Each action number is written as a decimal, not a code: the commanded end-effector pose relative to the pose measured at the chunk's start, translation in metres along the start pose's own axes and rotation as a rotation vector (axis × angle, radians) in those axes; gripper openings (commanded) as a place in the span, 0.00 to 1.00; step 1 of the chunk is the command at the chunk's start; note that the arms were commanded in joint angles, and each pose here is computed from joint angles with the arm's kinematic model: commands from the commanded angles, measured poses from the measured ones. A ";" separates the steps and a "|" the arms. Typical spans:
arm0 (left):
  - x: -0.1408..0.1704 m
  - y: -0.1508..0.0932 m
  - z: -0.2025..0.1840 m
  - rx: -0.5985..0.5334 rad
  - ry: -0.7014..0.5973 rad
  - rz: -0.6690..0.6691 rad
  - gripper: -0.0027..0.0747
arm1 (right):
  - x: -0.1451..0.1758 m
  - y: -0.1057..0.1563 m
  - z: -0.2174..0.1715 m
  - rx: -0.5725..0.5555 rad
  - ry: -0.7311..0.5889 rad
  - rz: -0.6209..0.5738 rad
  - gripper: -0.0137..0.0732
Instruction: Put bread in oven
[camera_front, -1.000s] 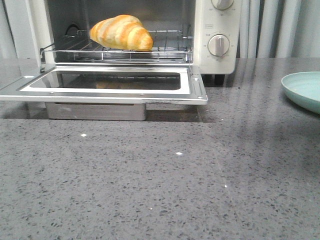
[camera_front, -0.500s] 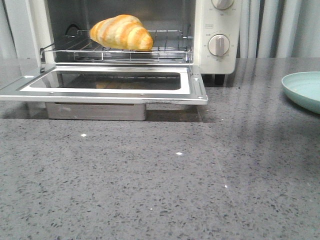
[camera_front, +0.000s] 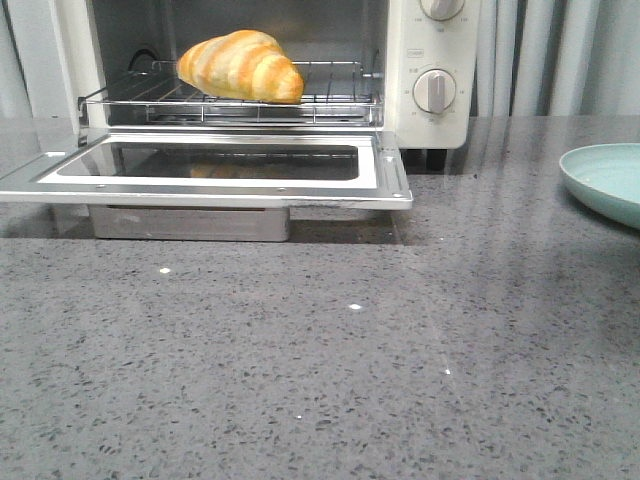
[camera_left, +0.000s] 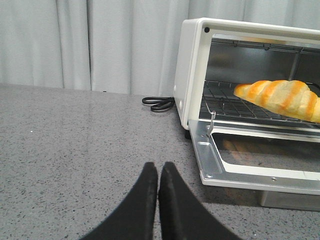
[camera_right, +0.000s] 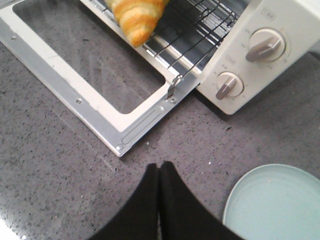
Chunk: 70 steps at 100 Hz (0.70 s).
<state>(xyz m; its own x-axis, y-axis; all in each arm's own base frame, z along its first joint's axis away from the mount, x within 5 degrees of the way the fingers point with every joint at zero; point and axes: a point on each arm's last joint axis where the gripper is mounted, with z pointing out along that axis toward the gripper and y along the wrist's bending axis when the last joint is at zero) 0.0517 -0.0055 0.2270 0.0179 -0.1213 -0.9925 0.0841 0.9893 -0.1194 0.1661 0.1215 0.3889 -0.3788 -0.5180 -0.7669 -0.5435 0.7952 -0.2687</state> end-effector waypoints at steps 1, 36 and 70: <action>-0.017 -0.001 -0.004 -0.003 -0.121 -0.012 0.01 | 0.010 -0.002 -0.004 -0.006 -0.109 0.011 0.07; -0.017 -0.001 -0.004 -0.003 -0.121 -0.012 0.01 | 0.078 -0.004 0.012 -0.003 -0.151 0.180 0.07; -0.017 -0.001 -0.004 -0.003 -0.121 -0.012 0.01 | 0.138 -0.009 0.007 0.107 -0.277 0.341 0.07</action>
<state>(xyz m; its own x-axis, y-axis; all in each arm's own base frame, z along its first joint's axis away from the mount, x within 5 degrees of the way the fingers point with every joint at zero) 0.0517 -0.0055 0.2270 0.0179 -0.1213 -0.9925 0.0841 0.9893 -0.1194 0.1266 0.0489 0.2772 -0.4157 -0.2059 -0.8859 -0.3564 0.9330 -0.0496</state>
